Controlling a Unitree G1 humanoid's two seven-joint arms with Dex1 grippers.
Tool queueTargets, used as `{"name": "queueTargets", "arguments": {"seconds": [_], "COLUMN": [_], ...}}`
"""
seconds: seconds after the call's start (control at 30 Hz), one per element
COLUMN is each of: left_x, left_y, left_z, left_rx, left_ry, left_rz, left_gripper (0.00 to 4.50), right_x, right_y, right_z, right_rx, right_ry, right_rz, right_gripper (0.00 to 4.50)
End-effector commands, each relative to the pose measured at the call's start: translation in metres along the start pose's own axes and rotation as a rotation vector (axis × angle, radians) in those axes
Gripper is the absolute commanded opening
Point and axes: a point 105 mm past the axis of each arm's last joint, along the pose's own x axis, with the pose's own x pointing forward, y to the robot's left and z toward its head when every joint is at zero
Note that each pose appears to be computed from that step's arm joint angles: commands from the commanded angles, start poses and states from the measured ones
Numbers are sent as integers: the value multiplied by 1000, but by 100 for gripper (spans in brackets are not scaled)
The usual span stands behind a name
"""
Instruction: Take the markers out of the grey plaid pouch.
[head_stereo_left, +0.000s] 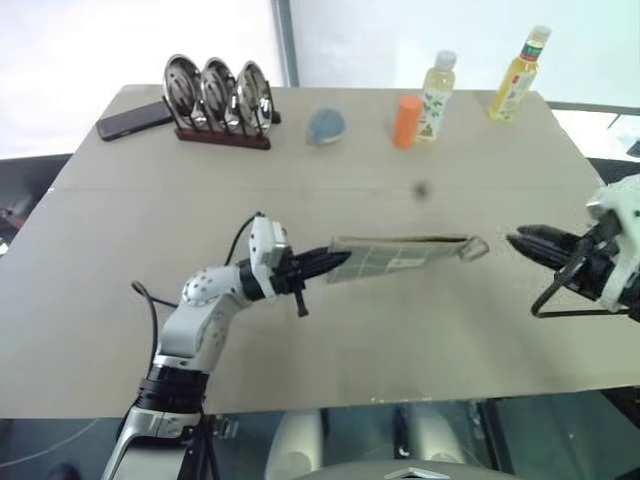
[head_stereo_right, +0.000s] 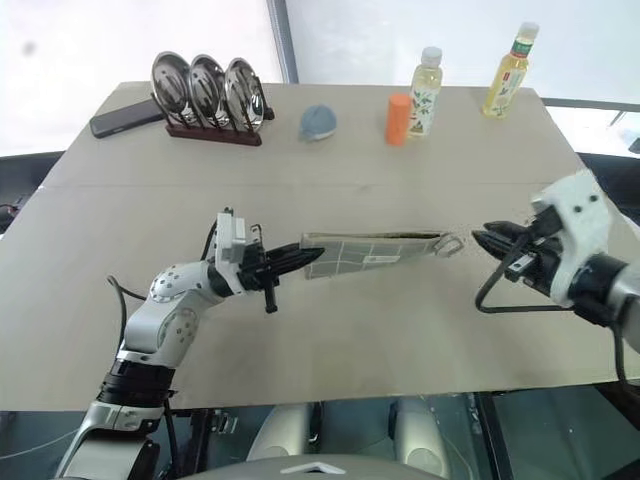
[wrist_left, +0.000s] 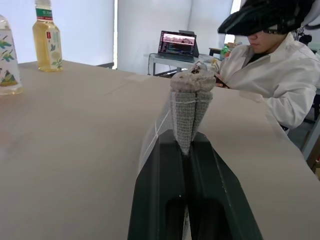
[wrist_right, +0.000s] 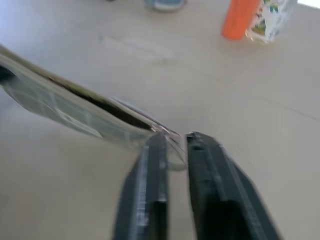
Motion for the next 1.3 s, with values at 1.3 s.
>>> {"name": "queueTargets", "arguments": {"seconds": [1.3], "left_x": [11], "left_y": [-15], "left_z": [13], "left_rx": [-34], "left_ry": [-63], "left_rz": [-27], "left_gripper": [0], "right_x": [47], "right_y": [70], "right_z": [-6], "right_rx": [-122], "right_ry": [38], "right_rz": [343], "right_gripper": [2]}}
